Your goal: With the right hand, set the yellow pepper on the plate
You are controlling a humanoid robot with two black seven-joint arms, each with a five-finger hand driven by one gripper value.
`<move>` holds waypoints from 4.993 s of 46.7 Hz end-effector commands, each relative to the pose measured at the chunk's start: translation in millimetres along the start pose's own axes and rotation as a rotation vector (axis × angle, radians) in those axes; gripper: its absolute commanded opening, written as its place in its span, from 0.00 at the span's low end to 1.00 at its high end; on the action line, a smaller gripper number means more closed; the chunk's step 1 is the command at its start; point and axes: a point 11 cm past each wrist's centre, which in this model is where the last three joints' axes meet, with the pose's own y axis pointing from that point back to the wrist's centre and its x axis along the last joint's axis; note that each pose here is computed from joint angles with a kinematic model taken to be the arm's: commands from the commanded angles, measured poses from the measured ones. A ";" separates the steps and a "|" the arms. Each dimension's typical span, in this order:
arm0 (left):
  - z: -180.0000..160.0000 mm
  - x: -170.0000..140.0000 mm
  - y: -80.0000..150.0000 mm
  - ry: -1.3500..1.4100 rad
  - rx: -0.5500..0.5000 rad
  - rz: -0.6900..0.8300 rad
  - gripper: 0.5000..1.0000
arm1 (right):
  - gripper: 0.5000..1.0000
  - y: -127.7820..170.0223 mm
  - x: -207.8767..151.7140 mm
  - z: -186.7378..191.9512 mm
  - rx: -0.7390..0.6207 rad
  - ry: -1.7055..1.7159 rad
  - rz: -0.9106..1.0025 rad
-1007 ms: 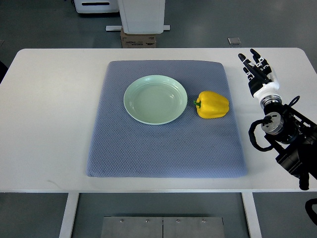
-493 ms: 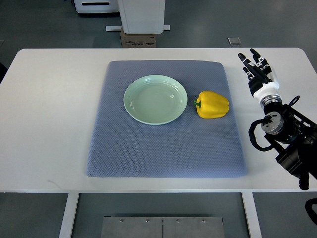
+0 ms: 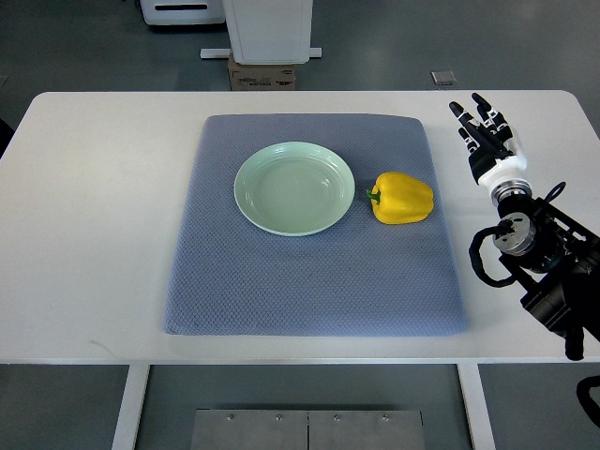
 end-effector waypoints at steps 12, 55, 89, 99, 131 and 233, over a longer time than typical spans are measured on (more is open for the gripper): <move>0.0 -0.1 0.0 0.000 0.000 -0.001 1.00 | 1.00 -0.7 5.9 -3.3 0.005 0.009 0.014; 0.0 0.1 0.0 0.000 0.000 0.001 1.00 | 1.00 24.0 -15.2 -4.3 0.086 0.013 -0.164; 0.0 -0.1 0.0 0.000 0.000 -0.001 1.00 | 1.00 54.2 -37.3 -16.8 0.122 0.872 -0.458; 0.0 0.1 0.0 0.000 0.000 0.001 1.00 | 1.00 55.7 -41.1 -12.2 0.142 1.122 -0.512; 0.0 -0.1 0.0 0.000 0.000 -0.001 1.00 | 1.00 60.7 -27.0 -4.9 0.077 1.401 -0.628; 0.0 0.1 0.0 0.000 0.000 0.001 1.00 | 0.93 61.6 -36.7 20.9 0.021 1.455 -0.684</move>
